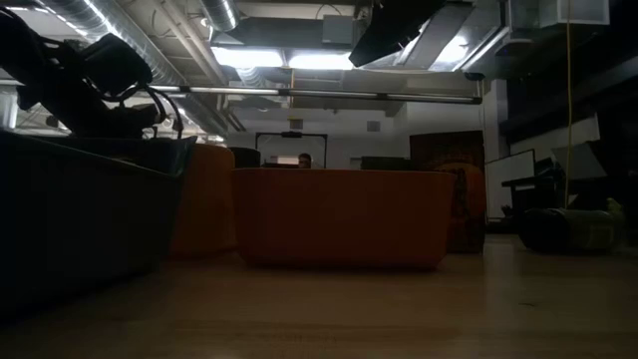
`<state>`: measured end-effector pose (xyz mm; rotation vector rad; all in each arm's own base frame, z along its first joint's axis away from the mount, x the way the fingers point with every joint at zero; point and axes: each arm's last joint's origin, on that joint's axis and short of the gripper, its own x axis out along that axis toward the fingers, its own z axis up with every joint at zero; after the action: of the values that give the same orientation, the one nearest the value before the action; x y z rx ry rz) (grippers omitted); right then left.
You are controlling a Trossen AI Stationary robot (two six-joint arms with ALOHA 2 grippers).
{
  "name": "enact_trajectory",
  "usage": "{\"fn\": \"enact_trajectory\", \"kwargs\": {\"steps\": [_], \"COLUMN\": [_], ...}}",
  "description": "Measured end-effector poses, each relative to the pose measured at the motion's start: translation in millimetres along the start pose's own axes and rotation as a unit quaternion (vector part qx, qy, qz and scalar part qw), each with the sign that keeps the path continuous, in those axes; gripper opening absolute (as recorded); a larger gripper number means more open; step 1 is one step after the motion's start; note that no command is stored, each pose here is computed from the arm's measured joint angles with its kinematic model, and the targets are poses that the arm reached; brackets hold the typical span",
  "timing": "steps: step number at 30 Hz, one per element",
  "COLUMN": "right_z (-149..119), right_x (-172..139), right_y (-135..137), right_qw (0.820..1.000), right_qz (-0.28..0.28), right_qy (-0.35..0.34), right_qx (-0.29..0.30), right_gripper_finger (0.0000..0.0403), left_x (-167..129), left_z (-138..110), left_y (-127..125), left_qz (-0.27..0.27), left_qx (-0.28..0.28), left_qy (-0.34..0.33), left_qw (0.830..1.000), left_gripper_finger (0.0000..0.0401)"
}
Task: Sort spices by type
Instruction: Put the black seasoning bottle into the bottom yellow bin
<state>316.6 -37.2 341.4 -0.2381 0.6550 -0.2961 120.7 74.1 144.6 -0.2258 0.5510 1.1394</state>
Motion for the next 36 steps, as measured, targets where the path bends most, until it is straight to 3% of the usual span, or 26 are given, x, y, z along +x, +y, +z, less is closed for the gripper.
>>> {"fn": "enact_trajectory", "kwargs": {"steps": [7,20,36], "right_z": [0.0,0.0,0.0], "right_x": [0.0,-0.1,0.0], "right_y": [0.0,0.0,0.0], "right_qw": [1.000,1.000,1.000], "right_qz": [0.000,0.000,0.000], "right_qy": [0.000,0.000,0.000], "right_qx": [0.000,0.000,0.000], "right_gripper_finger": [0.0266,0.0266,0.0266], "left_x": [0.0,-1.3,-24.6], "left_z": [0.2,0.9,20.1], "left_y": [0.0,0.6,12.0], "left_qz": [0.000,-0.003,-0.033], "left_qx": [0.012,0.017,-0.026], "left_qy": [0.000,-0.003,-0.096], "left_qw": [1.000,1.000,0.994], "left_gripper_finger": [0.0182,0.0180,0.0183]}}
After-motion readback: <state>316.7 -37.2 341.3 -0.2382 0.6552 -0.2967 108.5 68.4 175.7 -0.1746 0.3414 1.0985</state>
